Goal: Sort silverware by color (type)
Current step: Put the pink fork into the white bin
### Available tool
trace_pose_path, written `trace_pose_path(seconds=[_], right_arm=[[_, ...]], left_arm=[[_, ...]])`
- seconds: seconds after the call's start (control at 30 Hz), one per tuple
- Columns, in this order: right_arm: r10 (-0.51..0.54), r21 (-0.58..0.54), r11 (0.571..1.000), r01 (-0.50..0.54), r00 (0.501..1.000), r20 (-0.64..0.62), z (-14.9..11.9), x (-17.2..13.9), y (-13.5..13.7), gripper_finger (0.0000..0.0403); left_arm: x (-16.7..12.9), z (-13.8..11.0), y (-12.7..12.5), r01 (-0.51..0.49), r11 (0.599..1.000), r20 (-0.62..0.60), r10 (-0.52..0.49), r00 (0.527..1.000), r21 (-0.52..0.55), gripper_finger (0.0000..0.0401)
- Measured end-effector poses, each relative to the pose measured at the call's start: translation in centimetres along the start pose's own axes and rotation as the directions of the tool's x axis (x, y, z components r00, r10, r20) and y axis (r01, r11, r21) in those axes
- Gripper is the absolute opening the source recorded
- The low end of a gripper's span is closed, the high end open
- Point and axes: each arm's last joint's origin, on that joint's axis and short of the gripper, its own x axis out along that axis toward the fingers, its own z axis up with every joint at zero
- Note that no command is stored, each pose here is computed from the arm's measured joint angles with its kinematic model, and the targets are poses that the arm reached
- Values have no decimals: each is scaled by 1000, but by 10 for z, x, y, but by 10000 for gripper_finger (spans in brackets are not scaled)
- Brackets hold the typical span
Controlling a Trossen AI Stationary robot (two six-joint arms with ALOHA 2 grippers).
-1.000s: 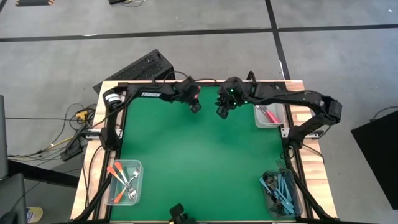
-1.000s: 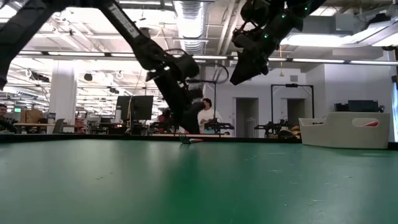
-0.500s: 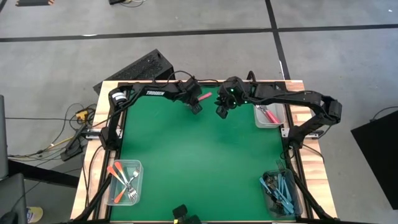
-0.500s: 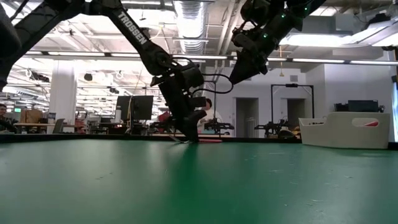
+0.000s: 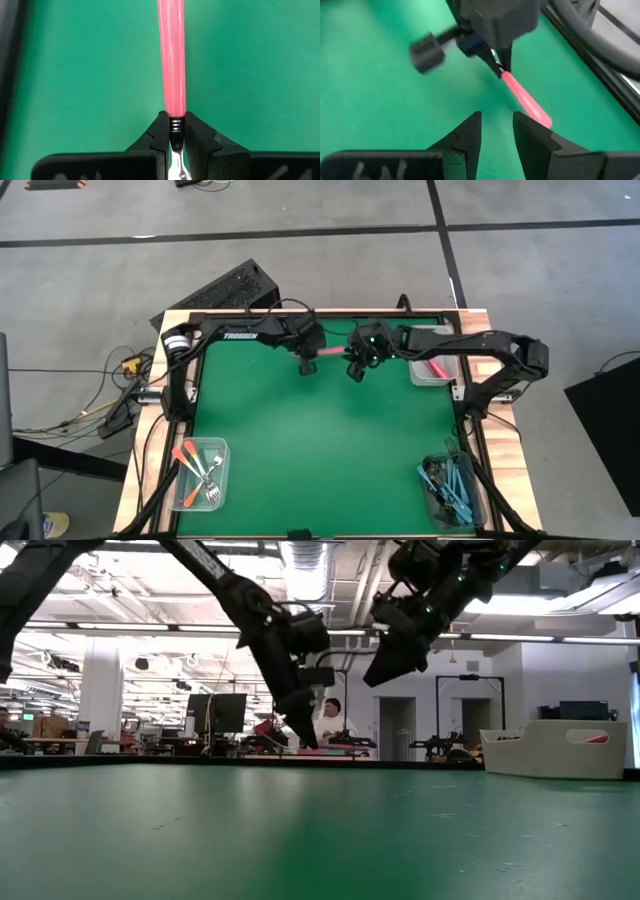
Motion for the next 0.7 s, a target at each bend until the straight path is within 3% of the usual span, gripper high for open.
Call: trace_pose_path(seconds=[0.17,0.4,0.7], right_arm=[[54,-163,986,-47,998,37,-8,8,29,151],[-80,-405,908,109,993,89,-17,10,75,188],[-119,-487,862,137,991,68,-31,20,112,229]], left_arm=[[-18,-3,-15,138,989,71,-141,987,49,20],[-29,-4,-23,211,978,106,-210,972,2,20],[-30,6,-53,252,968,109,-250,962,-2,21]])
